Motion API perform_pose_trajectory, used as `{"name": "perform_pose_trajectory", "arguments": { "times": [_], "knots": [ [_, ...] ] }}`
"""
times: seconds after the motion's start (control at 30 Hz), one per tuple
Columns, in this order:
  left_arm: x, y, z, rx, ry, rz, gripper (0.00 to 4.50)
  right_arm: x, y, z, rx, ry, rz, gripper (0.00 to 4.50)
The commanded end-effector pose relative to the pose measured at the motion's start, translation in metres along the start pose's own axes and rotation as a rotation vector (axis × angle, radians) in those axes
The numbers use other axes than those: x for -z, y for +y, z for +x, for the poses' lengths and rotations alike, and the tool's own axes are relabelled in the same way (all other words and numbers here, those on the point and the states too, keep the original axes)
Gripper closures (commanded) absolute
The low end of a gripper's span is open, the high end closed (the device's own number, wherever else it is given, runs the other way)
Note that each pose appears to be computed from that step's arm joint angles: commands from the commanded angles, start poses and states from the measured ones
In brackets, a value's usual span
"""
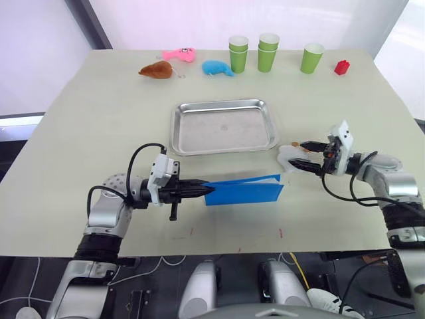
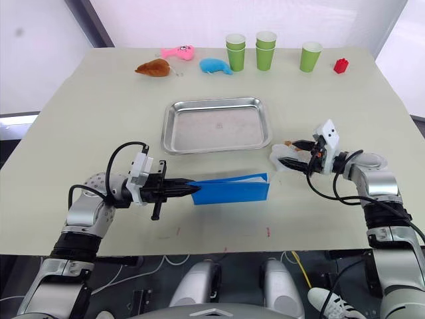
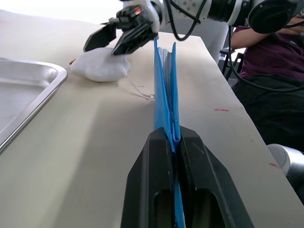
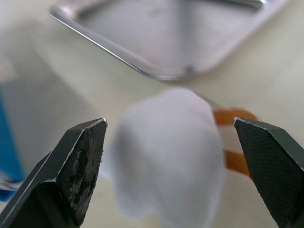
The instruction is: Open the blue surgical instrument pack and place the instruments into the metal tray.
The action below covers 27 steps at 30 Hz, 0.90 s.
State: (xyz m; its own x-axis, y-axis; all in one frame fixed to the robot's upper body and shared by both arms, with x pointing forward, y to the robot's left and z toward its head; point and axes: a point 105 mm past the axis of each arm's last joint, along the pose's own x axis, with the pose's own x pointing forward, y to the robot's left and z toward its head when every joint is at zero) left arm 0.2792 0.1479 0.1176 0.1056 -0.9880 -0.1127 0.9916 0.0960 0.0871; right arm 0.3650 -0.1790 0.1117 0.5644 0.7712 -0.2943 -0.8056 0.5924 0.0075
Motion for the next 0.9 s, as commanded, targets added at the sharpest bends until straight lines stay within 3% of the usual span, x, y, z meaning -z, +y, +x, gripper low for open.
{"name": "perform_pose_trajectory", "arguments": {
  "times": [0.03, 0.1, 0.2, 0.27, 0.43, 0.67, 0.9],
  "knots": [
    [0.006, -0.002, 0.002, 0.015, 0.025, -0.010, 4.50, -0.001, 0.001, 0.003, 0.005, 0.023, -0.014, 0.05],
    [0.006, -0.003, 0.002, 0.014, 0.027, -0.009, 4.50, 0.001, 0.003, 0.003, -0.013, 0.022, 0.019, 0.56],
    [0.006, -0.003, 0.002, 0.013, 0.027, -0.009, 4.50, 0.000, 0.006, 0.000, -0.026, 0.018, 0.030, 1.74],
    [0.006, -0.003, 0.002, 0.012, 0.027, -0.008, 4.50, -0.002, 0.005, -0.003, -0.021, 0.006, 0.033, 2.84],
    [0.003, 0.000, 0.000, 0.007, 0.029, -0.001, 4.50, -0.023, 0.003, -0.022, -0.008, -0.110, 0.066, 4.47],
    [0.001, 0.006, 0.000, 0.020, 0.043, 0.008, 4.50, -0.061, 0.006, -0.061, -0.008, -0.273, 0.116, 4.47],
    [0.000, 0.009, 0.004, 0.035, 0.046, 0.014, 4.50, -0.108, 0.024, -0.075, -0.077, -0.421, 0.150, 4.47]
  ]
}}
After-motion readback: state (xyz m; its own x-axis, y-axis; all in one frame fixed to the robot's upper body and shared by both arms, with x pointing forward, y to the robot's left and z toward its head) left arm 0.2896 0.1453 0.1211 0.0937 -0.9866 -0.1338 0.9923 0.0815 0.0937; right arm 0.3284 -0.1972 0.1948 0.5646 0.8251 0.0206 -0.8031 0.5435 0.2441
